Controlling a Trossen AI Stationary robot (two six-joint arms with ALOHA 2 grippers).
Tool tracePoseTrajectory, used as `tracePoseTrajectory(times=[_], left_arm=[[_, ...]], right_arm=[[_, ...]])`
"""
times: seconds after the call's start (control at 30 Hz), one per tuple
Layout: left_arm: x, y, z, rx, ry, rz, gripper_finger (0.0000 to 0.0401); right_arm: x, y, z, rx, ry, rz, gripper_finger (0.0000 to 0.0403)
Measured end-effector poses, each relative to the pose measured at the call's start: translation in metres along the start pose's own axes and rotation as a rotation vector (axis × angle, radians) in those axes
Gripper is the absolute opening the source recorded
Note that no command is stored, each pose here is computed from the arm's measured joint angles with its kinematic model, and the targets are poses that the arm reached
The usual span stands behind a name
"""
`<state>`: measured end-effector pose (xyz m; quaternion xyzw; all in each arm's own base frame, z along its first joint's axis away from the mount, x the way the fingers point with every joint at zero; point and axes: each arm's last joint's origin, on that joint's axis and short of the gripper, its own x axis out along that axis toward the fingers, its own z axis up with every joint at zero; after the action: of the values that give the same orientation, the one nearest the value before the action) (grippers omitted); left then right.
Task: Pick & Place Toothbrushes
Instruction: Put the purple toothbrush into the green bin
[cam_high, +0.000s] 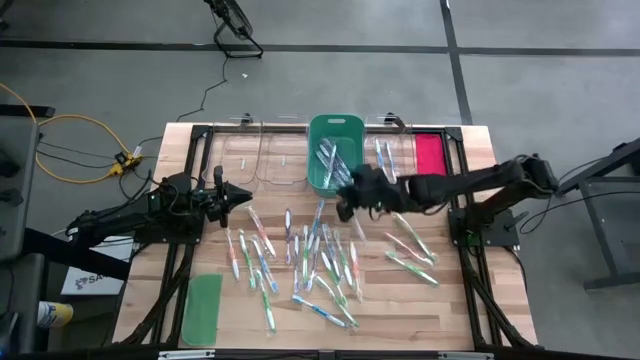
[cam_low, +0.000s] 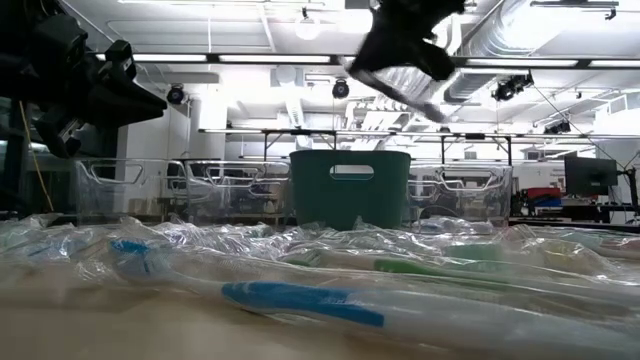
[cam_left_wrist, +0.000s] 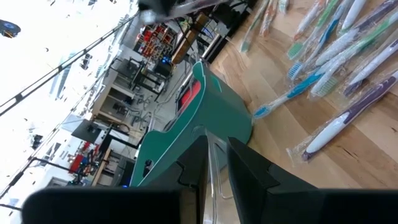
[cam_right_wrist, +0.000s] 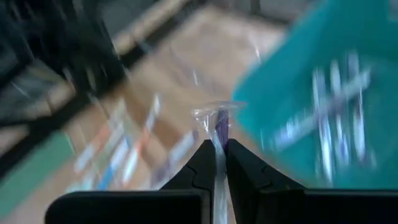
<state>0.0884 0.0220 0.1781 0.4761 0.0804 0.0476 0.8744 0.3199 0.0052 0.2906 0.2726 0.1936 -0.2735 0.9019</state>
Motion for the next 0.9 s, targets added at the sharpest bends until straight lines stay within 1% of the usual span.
tracePoseTrajectory(times=[0.13, 0.23, 0.43, 0.6, 0.7, 0.9], left_arm=[[0.0, 0.0, 0.0, 0.0, 0.0, 0.0, 0.0055], [0.0, 0.0, 0.0, 0.0, 0.0, 0.0, 0.0055], [0.0, 0.0, 0.0, 0.0, 0.0, 0.0, 0.0055], [0.0, 0.0, 0.0, 0.0, 0.0, 0.0, 0.0055], [0.0, 0.0, 0.0, 0.0, 0.0, 0.0, 0.0055], [0.0, 0.0, 0.0, 0.0, 0.0, 0.0, 0.0055]], right_arm=[[0.012, -0.015, 0.026, -0.002, -0.114, -0.004, 0.0017], [0.02, -0.031, 0.04, 0.01, -0.142, -0.033, 0.0017], [0.028, -0.059, 0.066, 0.059, -0.205, -0.055, 0.0017], [0.038, -0.079, 0.074, 0.099, -0.216, -0.118, 0.0017], [0.048, -0.09, 0.076, 0.153, -0.222, -0.15, 0.0017], [0.076, -0.111, 0.071, 0.193, -0.197, -0.224, 0.0017]])
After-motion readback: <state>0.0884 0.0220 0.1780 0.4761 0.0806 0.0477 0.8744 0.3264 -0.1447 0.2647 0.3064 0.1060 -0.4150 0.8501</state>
